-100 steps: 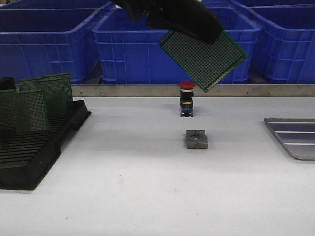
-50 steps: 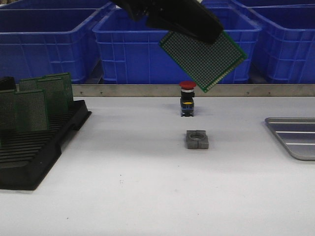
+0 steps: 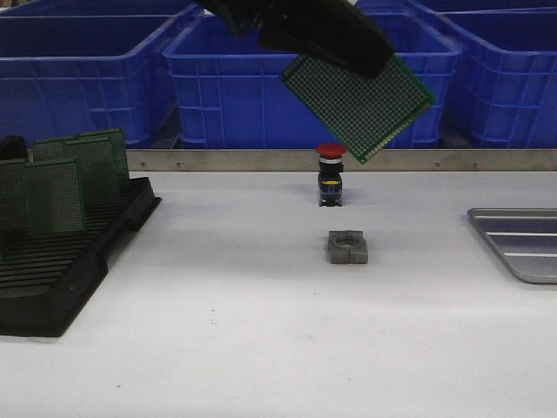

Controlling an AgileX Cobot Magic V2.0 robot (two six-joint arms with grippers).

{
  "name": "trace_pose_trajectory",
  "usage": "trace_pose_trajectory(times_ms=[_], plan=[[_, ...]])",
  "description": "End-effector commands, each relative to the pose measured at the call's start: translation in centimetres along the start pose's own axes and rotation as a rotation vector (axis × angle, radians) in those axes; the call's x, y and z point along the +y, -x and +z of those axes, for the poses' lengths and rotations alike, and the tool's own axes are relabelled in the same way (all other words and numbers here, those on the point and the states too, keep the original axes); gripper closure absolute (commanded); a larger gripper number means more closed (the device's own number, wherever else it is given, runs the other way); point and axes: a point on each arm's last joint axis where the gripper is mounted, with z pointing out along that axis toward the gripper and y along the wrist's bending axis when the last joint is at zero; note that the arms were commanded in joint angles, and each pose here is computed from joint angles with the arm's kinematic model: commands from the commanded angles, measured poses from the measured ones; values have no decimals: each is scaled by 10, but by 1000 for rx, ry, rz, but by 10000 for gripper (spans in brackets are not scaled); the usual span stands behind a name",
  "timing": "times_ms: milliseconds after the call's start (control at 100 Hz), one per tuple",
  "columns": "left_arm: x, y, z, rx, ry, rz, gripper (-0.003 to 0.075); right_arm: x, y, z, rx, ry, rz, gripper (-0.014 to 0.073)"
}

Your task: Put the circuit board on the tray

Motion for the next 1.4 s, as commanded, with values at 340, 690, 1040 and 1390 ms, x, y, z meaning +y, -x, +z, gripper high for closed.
trace_pose_trajectory(times_ms=[340,690,1040,1390], plan=[[-16,30,-14,-92,-41,42,741,16,59,54,181,150,199,337],[-16,30,-14,-92,-41,42,741,70,82,78,234,545,-119,83],[-16,30,-14,-92,-41,42,741,110,81,101,118,836,-526,83],[-16,30,-14,-92,-41,42,741,125,77,133,133,892,-473,95]])
